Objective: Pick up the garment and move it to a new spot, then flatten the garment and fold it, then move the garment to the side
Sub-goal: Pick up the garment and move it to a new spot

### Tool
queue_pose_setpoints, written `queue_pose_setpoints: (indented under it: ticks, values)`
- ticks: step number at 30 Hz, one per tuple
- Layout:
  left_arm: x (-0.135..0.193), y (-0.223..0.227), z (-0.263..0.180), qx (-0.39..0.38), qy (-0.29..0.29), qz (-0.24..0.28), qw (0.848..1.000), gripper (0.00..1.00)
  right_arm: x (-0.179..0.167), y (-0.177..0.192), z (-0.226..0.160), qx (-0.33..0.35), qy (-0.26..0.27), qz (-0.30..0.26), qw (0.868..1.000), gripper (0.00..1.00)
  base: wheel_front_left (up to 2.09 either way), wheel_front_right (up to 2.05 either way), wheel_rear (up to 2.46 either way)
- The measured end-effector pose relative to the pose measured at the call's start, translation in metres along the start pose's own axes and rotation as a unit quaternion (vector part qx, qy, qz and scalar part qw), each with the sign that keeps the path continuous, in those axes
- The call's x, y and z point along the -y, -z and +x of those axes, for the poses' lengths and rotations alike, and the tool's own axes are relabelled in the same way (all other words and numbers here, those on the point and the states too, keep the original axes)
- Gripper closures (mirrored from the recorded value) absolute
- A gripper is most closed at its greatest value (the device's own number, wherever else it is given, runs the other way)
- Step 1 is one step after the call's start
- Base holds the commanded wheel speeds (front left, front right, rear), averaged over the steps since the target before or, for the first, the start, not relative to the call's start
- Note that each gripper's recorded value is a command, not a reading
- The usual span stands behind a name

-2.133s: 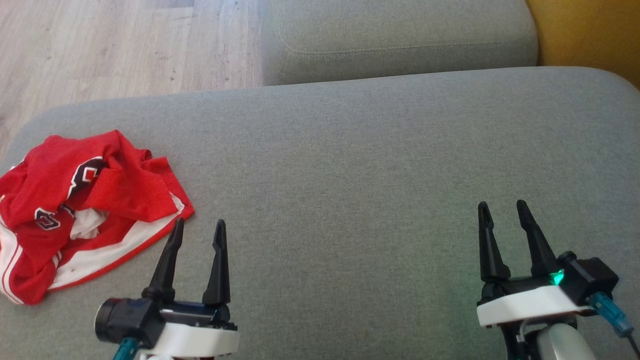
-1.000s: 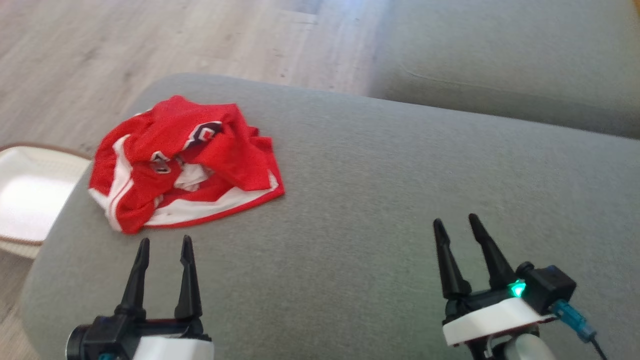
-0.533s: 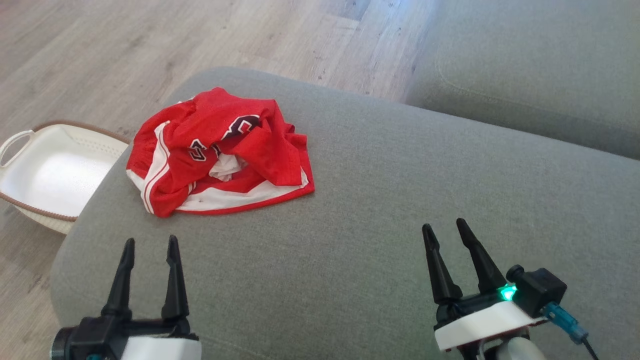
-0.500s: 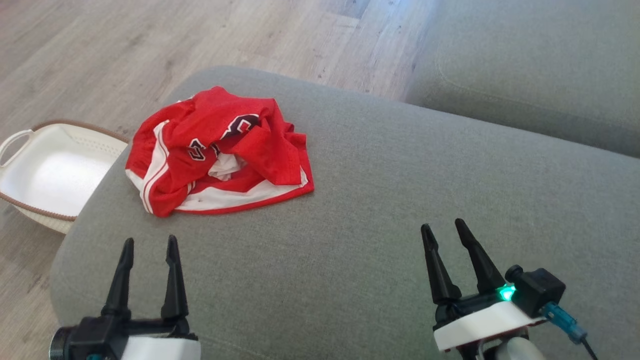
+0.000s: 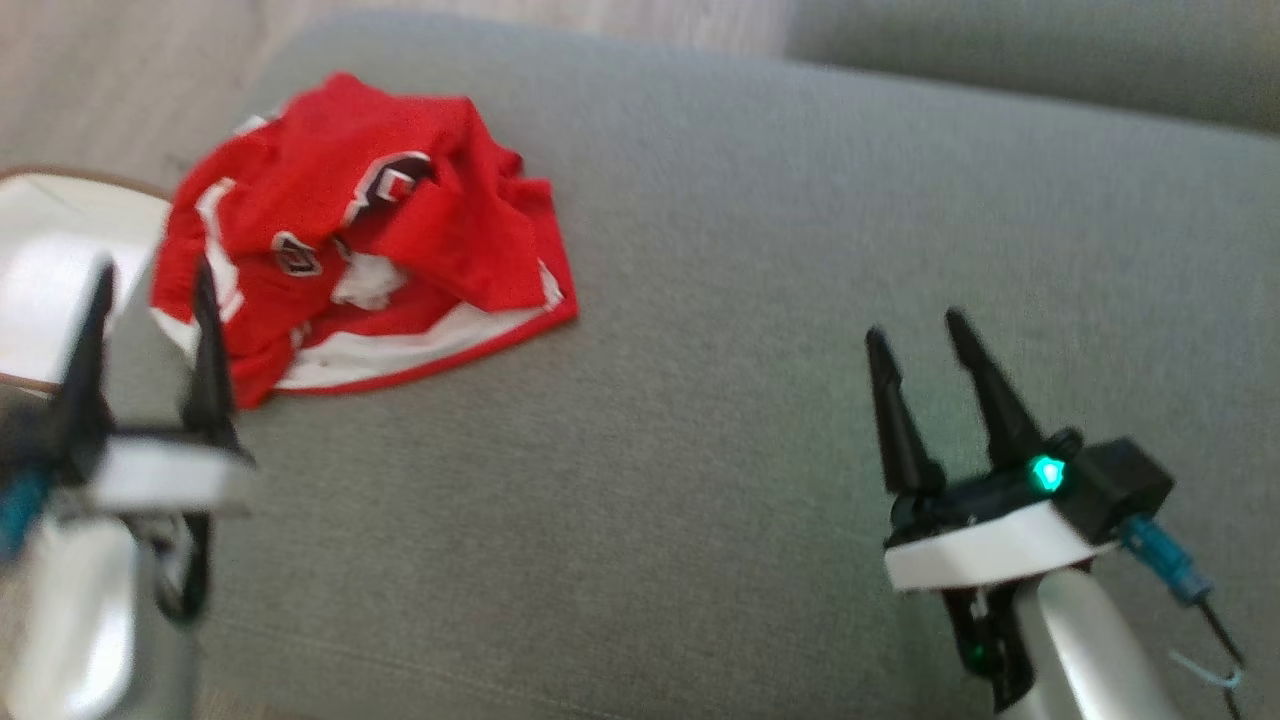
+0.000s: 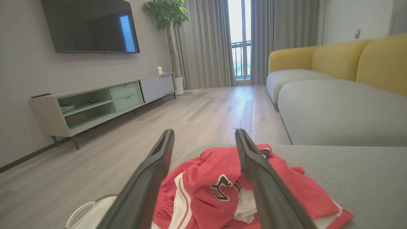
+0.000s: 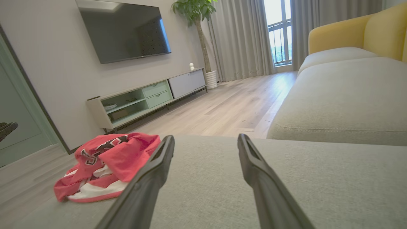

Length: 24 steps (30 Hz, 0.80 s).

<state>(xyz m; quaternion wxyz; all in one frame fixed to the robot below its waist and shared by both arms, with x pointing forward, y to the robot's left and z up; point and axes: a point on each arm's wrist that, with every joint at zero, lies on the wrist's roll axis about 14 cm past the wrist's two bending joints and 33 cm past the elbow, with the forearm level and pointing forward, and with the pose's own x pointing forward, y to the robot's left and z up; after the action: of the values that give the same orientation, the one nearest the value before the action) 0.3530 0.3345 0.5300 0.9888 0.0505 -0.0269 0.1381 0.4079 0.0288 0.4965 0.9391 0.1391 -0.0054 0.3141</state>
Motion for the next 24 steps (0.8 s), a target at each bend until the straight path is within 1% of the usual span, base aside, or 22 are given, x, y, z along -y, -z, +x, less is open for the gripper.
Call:
queue_pose_setpoints:
  ticks: [4, 7, 8, 11, 13, 16, 21, 22, 23, 24]
  values:
    - [0.003, 0.018, 0.049, -0.070, 0.035, 0.051, 0.996, 0.00, 0.025, 0.004, 0.007, 0.005, 0.024, -0.002, 1.000, 0.00, 0.00, 0.00, 0.00]
    - [0.015, 0.046, 0.074, -0.145, 0.066, 0.067, 0.985, 0.00, 0.042, 0.014, 0.007, -0.003, 0.044, -0.004, 0.999, 0.00, 0.00, 0.00, 0.00]
    - [0.015, 0.046, 0.074, -0.145, 0.066, 0.067, 0.985, 0.00, 0.042, 0.014, 0.007, -0.003, 0.044, -0.004, 0.999, 0.00, 0.00, 0.00, 0.00]
    - [0.019, 0.073, 0.088, -0.208, 0.083, 0.079, 0.972, 0.00, 0.056, 0.021, 0.007, -0.009, 0.057, -0.005, 0.998, 0.00, 0.00, 0.00, 0.00]
    - [0.021, 0.088, 0.095, -0.240, 0.096, 0.098, 0.961, 0.00, 0.065, 0.021, 0.009, -0.006, 0.066, -0.007, 0.998, 0.00, 0.00, 0.00, 0.00]
    - [0.024, 0.109, 0.108, -0.283, 0.104, 0.106, 0.948, 0.00, 0.079, 0.025, 0.010, -0.006, 0.081, -0.011, 0.997, 0.00, 0.00, 0.00, 0.00]
    - [0.035, 0.128, 0.118, -0.309, 0.118, 0.112, 0.937, 0.00, 0.091, 0.033, 0.005, -0.015, 0.095, -0.011, 0.995, 0.00, 0.00, 0.00, 0.00]
    - [0.037, 0.132, 0.117, -0.314, 0.121, 0.109, 0.935, 0.53, 0.092, 0.033, 0.005, -0.015, 0.097, -0.012, 0.995, 0.00, 0.00, 0.00, 0.00]
    - [0.039, 0.136, 0.116, -0.318, 0.122, 0.108, 0.934, 1.00, 0.093, 0.033, 0.005, -0.014, 0.098, -0.012, 0.995, 0.00, 0.00, 0.00, 0.00]
    - [0.040, 0.138, 0.115, -0.320, 0.124, 0.106, 0.933, 1.00, 0.094, 0.032, 0.004, -0.014, 0.099, -0.013, 0.995, 0.00, 0.00, 0.00, 0.00]
